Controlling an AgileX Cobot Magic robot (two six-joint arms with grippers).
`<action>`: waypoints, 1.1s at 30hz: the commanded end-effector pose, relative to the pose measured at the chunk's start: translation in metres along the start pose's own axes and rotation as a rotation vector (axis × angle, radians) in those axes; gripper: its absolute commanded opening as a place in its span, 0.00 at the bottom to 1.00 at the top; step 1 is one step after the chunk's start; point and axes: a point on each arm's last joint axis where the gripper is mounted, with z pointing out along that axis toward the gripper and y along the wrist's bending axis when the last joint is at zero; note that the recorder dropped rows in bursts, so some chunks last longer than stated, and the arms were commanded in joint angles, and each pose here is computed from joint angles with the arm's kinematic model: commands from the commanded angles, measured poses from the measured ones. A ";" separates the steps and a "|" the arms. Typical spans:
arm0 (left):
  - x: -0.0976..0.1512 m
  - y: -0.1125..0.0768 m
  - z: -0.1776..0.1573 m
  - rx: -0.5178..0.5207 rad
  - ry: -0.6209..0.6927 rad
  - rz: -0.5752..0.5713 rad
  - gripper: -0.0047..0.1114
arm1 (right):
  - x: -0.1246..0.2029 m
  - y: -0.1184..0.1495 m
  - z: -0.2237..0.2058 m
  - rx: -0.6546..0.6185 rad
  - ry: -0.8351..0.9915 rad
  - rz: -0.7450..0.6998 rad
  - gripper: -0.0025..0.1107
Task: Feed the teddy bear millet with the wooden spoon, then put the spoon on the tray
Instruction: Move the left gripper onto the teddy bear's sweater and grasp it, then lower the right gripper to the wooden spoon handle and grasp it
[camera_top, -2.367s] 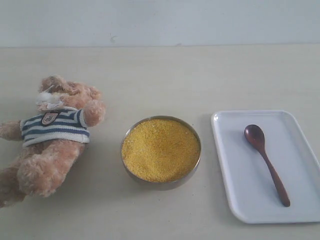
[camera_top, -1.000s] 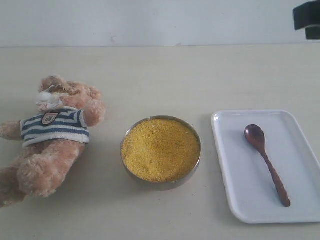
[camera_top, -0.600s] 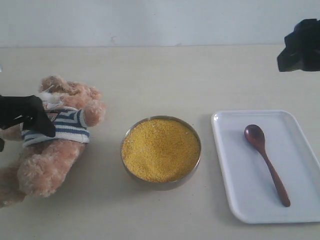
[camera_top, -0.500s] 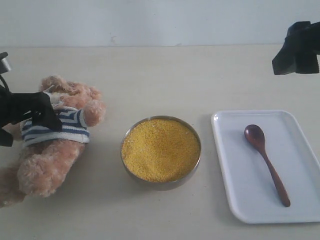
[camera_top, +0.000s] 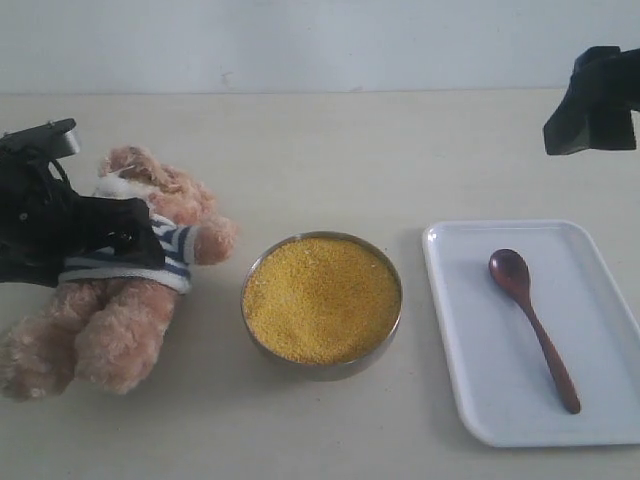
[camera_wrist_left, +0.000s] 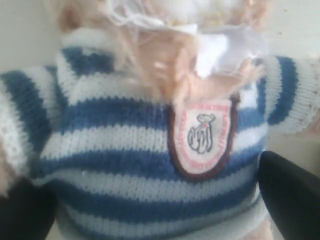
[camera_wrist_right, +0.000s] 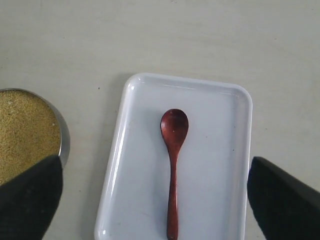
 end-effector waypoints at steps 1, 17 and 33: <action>0.000 -0.006 0.001 0.010 0.001 -0.013 0.98 | -0.002 0.000 -0.001 0.000 -0.010 0.002 0.83; 0.009 -0.008 0.047 -0.102 0.180 0.038 0.98 | -0.002 0.001 -0.001 -0.003 -0.008 0.004 0.83; 0.006 -0.019 -0.005 -0.118 0.076 0.236 0.07 | 0.011 0.002 0.013 -0.020 0.112 -0.055 0.62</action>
